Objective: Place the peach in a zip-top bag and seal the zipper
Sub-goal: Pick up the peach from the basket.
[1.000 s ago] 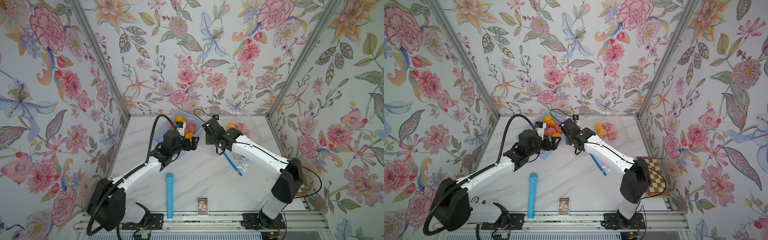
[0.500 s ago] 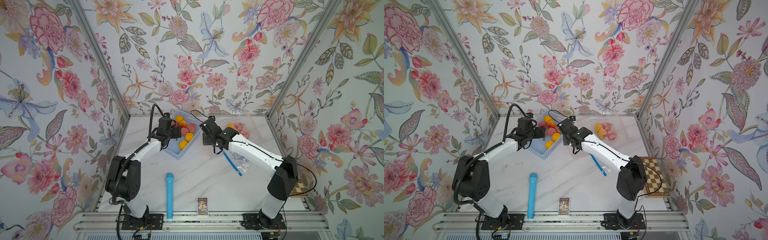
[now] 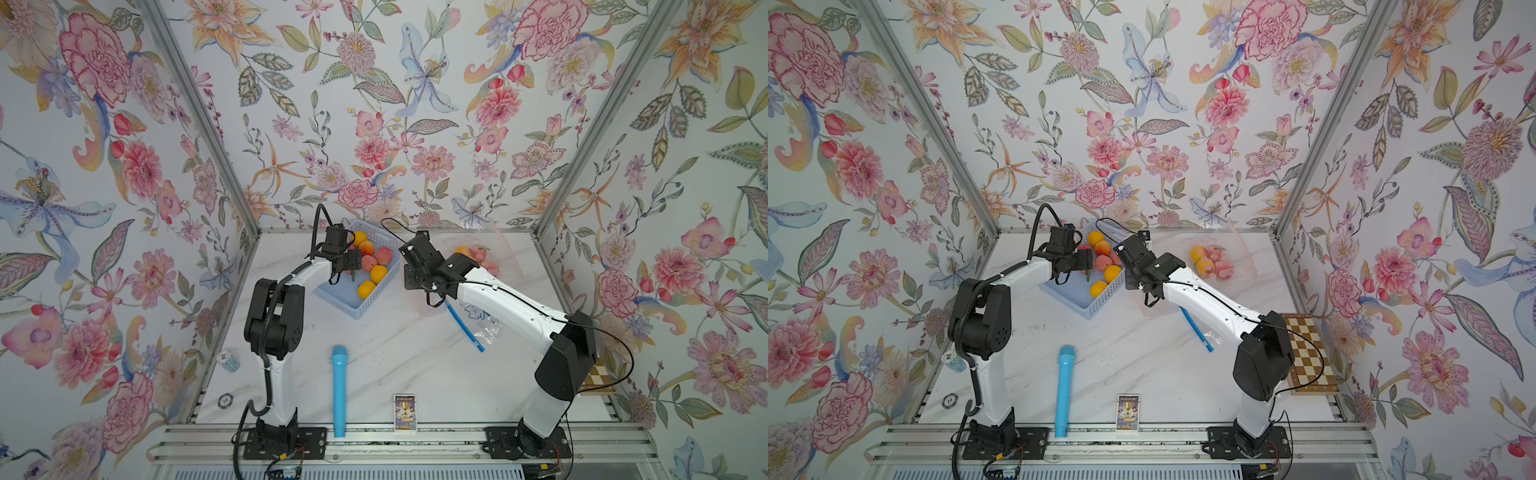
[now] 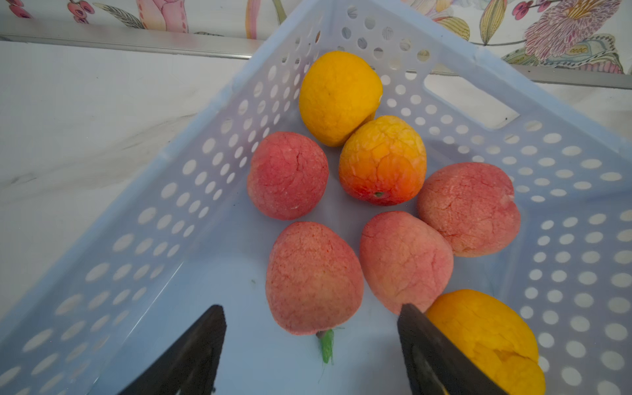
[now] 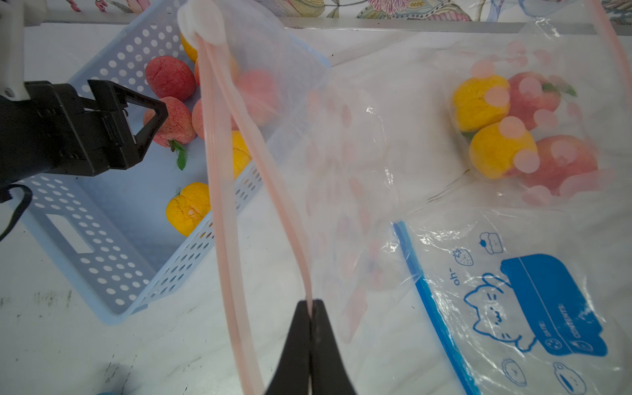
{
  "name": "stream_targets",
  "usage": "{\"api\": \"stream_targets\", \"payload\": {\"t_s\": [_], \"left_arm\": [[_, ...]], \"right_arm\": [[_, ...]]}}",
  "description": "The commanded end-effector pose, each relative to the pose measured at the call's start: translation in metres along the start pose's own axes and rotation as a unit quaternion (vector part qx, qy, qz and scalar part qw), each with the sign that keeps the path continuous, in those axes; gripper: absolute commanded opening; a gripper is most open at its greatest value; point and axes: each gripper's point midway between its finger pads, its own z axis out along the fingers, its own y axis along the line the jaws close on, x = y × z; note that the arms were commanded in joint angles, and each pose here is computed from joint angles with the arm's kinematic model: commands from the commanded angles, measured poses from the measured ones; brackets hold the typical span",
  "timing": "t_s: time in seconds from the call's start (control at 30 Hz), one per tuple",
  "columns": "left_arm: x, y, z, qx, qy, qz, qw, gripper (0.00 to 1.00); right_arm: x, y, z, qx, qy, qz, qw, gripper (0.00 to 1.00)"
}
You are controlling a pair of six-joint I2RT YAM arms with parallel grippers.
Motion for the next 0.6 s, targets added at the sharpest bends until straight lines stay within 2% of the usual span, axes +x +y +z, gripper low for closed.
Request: {"api": "stream_targets", "payload": {"t_s": [0.0, 0.47, 0.57], "left_arm": [[0.004, 0.001, 0.012, 0.012, 0.022, -0.005, 1.000, 0.82], [0.015, 0.002, 0.038, 0.021, 0.044, -0.012, 0.999, 0.68], [0.016, 0.001, 0.034, 0.024, 0.041, -0.013, 0.999, 0.56]], "right_arm": [[-0.002, 0.003, 0.002, -0.003, 0.006, 0.003, 1.000, 0.00], [-0.002, 0.005, 0.006, -0.008, 0.012, 0.008, 1.000, 0.00], [0.000, 0.004, 0.009, -0.009, 0.016, 0.009, 1.000, 0.00]]}}
